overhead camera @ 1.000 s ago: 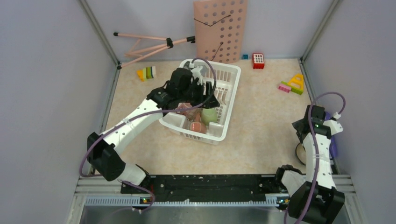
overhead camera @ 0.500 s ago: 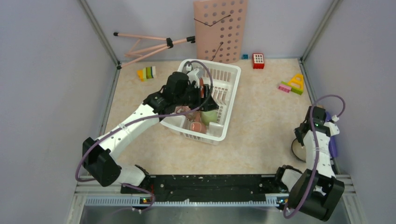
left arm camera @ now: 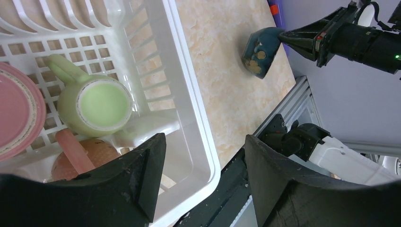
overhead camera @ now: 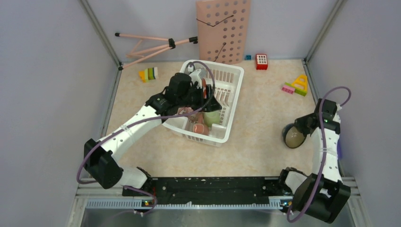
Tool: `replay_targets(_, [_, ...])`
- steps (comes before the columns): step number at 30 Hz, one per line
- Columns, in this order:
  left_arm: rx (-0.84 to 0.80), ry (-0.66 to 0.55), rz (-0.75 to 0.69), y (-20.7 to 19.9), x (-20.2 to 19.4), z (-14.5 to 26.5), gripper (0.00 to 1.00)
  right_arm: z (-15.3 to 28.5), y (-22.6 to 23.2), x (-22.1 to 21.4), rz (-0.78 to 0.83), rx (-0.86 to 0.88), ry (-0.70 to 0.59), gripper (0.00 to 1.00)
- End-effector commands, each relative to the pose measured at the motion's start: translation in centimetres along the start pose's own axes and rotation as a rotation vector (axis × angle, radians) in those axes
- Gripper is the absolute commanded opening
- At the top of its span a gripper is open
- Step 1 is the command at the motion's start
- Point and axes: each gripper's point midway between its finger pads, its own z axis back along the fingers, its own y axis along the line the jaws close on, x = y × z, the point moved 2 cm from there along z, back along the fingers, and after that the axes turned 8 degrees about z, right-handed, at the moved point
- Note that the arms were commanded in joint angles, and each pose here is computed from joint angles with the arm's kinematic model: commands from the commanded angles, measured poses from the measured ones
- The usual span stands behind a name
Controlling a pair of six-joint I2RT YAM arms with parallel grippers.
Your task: Load the mixed dishes into the dish rack
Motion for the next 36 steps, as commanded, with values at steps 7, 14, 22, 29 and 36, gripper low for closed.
replay_targets(7, [-0.003,-0.081,-0.016,-0.4,1.7,-0.6,0.67,-2.0,4.4,-0.5,0.117,0.127,0.060,0.00])
replay_targets(14, [0.000,-0.062,-0.022,-0.2,1.5,-0.9,0.67,-3.5,5.0,-0.9,0.091,0.138,0.075,0.13])
replay_targets(22, [0.008,-0.037,-0.023,0.5,0.7,-1.3,0.67,-4.2,5.2,-0.7,0.111,0.118,0.059,0.50])
replay_targets(29, [0.010,-0.038,-0.031,0.5,0.7,-1.1,0.67,-4.1,5.1,0.3,0.133,0.057,0.038,0.87])
replay_targets(36, [0.008,-0.034,-0.033,0.6,0.6,-1.3,0.67,-5.4,6.4,0.4,0.122,-0.018,0.029,0.91])
